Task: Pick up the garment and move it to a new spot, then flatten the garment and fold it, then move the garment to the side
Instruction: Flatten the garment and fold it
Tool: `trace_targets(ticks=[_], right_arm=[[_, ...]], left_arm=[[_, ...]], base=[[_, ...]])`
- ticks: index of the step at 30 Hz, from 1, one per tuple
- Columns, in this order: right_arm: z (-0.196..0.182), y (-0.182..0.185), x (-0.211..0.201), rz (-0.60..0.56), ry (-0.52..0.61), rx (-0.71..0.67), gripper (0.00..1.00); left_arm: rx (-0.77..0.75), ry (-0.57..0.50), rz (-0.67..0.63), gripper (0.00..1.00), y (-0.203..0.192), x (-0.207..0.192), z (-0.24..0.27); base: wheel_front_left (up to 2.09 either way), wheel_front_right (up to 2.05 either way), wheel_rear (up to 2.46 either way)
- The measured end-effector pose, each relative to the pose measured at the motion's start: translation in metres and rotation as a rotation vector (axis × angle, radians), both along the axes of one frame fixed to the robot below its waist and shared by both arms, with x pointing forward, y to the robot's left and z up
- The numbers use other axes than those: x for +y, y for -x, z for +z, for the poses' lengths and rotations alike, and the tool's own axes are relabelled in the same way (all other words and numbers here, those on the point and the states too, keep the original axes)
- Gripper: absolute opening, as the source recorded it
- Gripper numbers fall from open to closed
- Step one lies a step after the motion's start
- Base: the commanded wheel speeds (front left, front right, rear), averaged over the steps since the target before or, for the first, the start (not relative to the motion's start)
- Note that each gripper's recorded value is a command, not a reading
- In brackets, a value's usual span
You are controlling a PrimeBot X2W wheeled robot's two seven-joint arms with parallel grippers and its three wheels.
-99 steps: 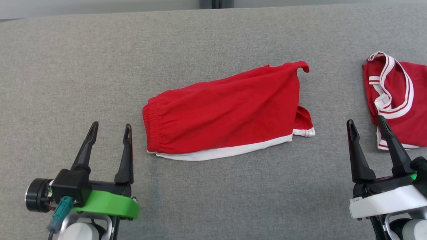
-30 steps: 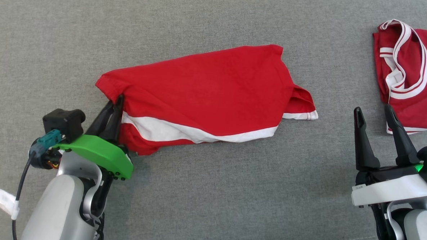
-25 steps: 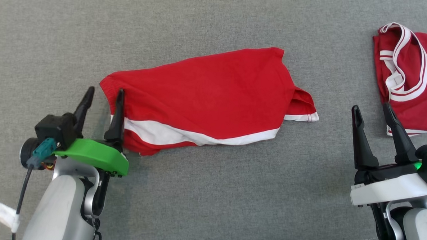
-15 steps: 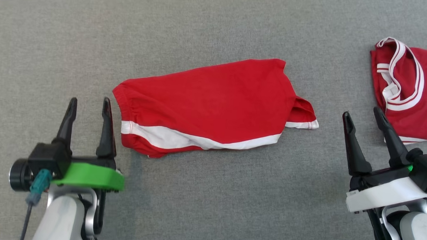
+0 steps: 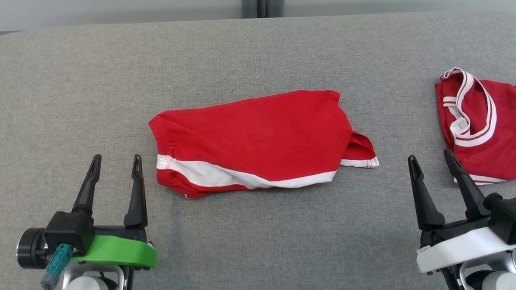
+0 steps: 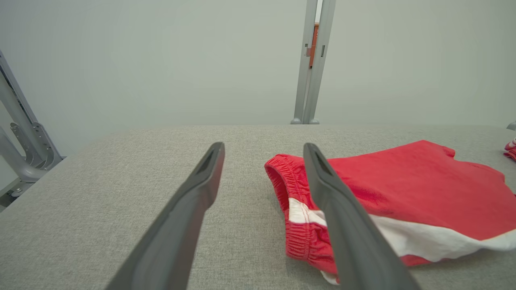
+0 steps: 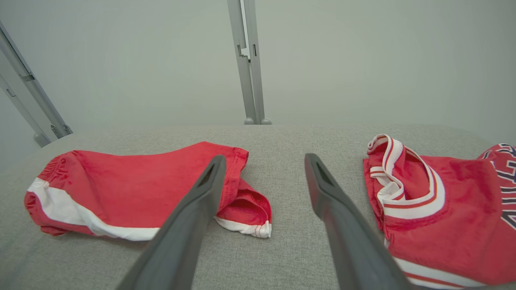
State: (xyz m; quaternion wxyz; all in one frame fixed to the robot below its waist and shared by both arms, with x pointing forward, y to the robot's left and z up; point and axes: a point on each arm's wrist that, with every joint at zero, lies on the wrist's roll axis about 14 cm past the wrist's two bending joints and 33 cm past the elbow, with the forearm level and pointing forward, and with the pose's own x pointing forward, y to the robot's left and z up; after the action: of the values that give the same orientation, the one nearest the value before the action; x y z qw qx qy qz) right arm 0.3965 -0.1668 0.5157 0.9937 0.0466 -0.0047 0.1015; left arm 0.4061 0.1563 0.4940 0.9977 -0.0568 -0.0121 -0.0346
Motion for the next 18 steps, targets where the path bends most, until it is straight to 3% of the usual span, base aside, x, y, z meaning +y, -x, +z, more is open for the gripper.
trace_targets(ticks=[11, 18], right_arm=[[-0.008, -0.002, -0.001, 0.007, 0.008, 0.032, 1.0], [-0.03, -0.021, 0.01, 0.074, 0.035, 0.109, 1.0]], left_arm=[[0.004, 0.002, -0.003, 1.0, 0.0, -0.001, 0.0], [-0.031, 0.002, -0.017, 1.0, -0.018, -0.004, 0.006]], base=[[0.0, 0.0, 0.0], [0.0, 0.0, 0.0]])
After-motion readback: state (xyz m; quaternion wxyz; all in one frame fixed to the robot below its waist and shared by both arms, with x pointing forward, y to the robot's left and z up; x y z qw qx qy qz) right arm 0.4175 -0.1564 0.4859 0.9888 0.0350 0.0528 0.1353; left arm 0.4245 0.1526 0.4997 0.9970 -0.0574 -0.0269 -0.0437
